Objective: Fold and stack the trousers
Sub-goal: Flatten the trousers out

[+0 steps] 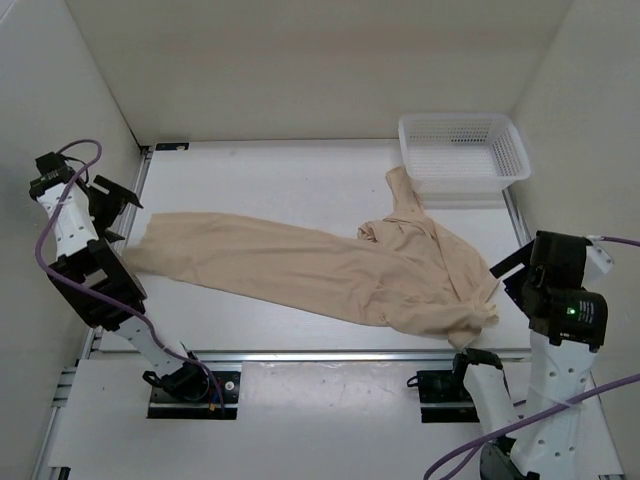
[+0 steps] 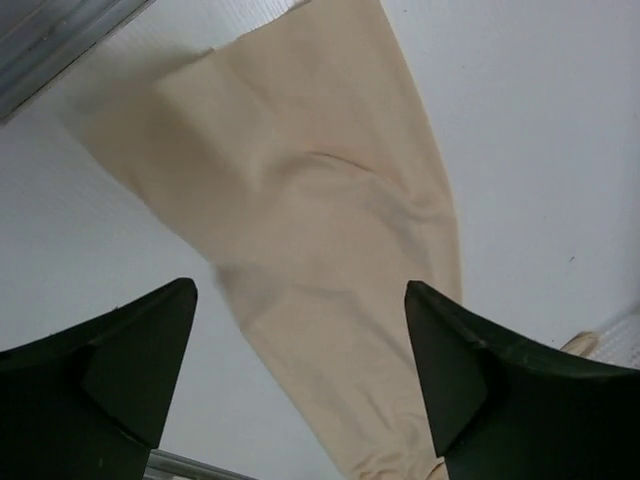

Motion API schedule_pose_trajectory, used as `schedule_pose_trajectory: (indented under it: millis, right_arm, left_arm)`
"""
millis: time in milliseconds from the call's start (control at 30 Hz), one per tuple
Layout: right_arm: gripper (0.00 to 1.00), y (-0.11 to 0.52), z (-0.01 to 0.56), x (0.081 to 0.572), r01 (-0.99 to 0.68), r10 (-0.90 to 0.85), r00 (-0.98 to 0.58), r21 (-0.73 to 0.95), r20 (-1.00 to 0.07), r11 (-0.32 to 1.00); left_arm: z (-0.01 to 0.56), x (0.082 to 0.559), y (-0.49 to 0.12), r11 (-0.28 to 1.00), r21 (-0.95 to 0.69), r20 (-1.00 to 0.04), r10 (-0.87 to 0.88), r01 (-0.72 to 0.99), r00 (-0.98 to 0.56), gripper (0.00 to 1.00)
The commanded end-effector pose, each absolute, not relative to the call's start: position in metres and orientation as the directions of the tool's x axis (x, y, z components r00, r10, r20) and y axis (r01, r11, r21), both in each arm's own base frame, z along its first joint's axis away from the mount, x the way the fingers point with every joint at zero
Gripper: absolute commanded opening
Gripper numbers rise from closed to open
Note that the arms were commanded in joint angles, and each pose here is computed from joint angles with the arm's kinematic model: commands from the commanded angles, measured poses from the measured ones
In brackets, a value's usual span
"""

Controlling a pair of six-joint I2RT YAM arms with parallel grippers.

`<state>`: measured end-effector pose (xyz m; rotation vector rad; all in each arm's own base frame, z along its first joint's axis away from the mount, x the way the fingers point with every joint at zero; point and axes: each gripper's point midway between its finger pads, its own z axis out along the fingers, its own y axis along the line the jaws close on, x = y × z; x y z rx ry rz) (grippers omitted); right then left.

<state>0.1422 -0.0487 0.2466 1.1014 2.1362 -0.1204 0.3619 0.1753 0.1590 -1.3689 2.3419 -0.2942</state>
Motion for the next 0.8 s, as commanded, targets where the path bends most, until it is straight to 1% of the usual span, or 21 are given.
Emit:
schedule_pose_trajectory:
  millis: [0, 67, 133, 167, 200, 233, 267, 300, 333, 367, 400, 433, 467, 500, 533, 567, 600, 700, 733, 767]
  right_arm:
    - [0.88, -0.056, 0.243, 0.125, 0.793, 0.687, -0.363, 0.178, -0.63, 0.582]
    - [0.88, -0.053, 0.248, 0.139, 0.769, 0.685, -0.369, 0.207, -0.628, 0.605]
    - [0.78, -0.046, 0.253, 0.166, 0.71, 0.668, -0.392, 0.253, -0.633, 0.657]
    - [0.71, -0.032, 0.256, 0.18, 0.642, 0.661, -0.426, 0.308, -0.617, 0.702]
    - [0.53, -0.026, 0.259, 0.204, 0.577, 0.634, -0.447, 0.338, -0.631, 0.743]
    - [0.39, -0.015, 0.259, 0.217, 0.523, 0.623, -0.475, 0.37, -0.622, 0.768]
    - [0.27, 0.001, 0.261, 0.23, 0.456, 0.608, -0.511, 0.407, -0.608, 0.791]
    - [0.12, 0.017, 0.256, 0.253, 0.392, 0.583, -0.561, 0.431, -0.588, 0.813]
    - [0.09, 0.043, 0.247, 0.259, 0.321, 0.516, -0.633, 0.411, -0.577, 0.853]
    - [0.09, 0.055, 0.232, 0.273, 0.321, 0.474, -0.689, 0.356, -0.549, 0.878]
    - [0.09, 0.068, 0.227, 0.283, 0.29, 0.423, -0.711, 0.314, -0.561, 0.904]
    - [0.19, 0.094, 0.217, 0.299, 0.24, 0.335, -0.759, 0.238, -0.558, 0.941]
    - [0.3, 0.11, 0.21, 0.305, 0.192, 0.285, -0.793, 0.222, -0.538, 0.956]
    - [0.41, 0.128, 0.203, 0.314, 0.138, 0.236, -0.821, 0.22, -0.52, 0.966]
    - [0.55, 0.152, 0.208, 0.322, 0.06, 0.166, -0.83, 0.211, -0.532, 0.976]
    - [0.6, 0.163, 0.179, 0.334, 0.06, 0.13, -0.868, 0.159, -0.479, 0.985]
    - [0.66, 0.174, 0.181, 0.346, 0.038, 0.106, -0.863, 0.146, -0.493, 0.988]
    - [0.69, 0.195, 0.142, 0.363, -0.001, 0.035, -0.899, 0.083, -0.437, 0.997]
    - [0.73, 0.199, 0.135, 0.371, -0.001, 0.035, -0.899, 0.082, -0.436, 0.997]
    - [0.74, 0.205, 0.12, 0.382, -0.011, 0.017, -0.909, 0.064, -0.416, 0.998]
  left_arm:
    - [0.197, 0.368, 0.166, 0.59, -0.384, -0.377, -0.802, -0.71, -0.463, 1.0]
    - [0.207, 0.38, 0.145, 0.642, -0.394, -0.397, -0.765, -0.658, -0.508, 1.0]
    - [0.221, 0.389, 0.13, 0.685, -0.399, -0.433, -0.727, -0.609, -0.533, 0.96]
    - [0.235, 0.397, 0.109, 0.739, -0.399, -0.472, -0.673, -0.543, -0.569, 0.93]
    - [0.24, 0.403, 0.096, 0.771, -0.394, -0.489, -0.637, -0.501, -0.595, 0.88]
    - [0.244, 0.407, 0.082, 0.802, -0.387, -0.506, -0.597, -0.456, -0.622, 0.85]
    - [0.251, 0.413, 0.055, 0.841, -0.374, -0.526, -0.539, -0.39, -0.658, 0.83]
    - [0.25, 0.416, 0.044, 0.86, -0.366, -0.532, -0.506, -0.355, -0.679, 0.8]
    - [0.249, 0.421, 0.015, 0.879, -0.388, -0.521, -0.458, -0.279, -0.72, 0.78]
    - [0.24, 0.425, 0.004, 0.885, -0.385, -0.503, -0.439, -0.263, -0.745, 0.78]
    - [0.238, 0.427, -0.009, 0.892, -0.384, -0.5, -0.417, -0.237, -0.759, 0.78]
    - [0.232, 0.431, -0.033, 0.909, -0.377, -0.495, -0.362, -0.181, -0.79, 0.82]
    - [0.232, 0.43, -0.041, 0.915, -0.369, -0.497, -0.345, -0.165, -0.796, 0.82]
    - [0.226, 0.429, -0.049, 0.918, -0.366, -0.48, -0.33, -0.156, -0.813, 0.84]
    - [0.22, 0.432, -0.055, 0.92, -0.364, -0.47, -0.319, -0.148, -0.823, 0.86]
    - [0.22, 0.431, -0.061, 0.918, -0.369, -0.466, -0.317, -0.144, -0.826, 0.86]
    - [0.212, 0.431, -0.061, 0.918, -0.365, -0.447, -0.317, -0.153, -0.836, 0.86]
    - [0.206, 0.429, -0.059, 0.921, -0.352, -0.439, -0.318, -0.164, -0.84, 0.86]
    - [0.206, 0.425, -0.059, 0.922, -0.351, -0.437, -0.318, -0.166, -0.842, 0.87]
    - [0.205, 0.422, -0.057, 0.923, -0.344, -0.437, -0.318, -0.171, -0.841, 0.87]
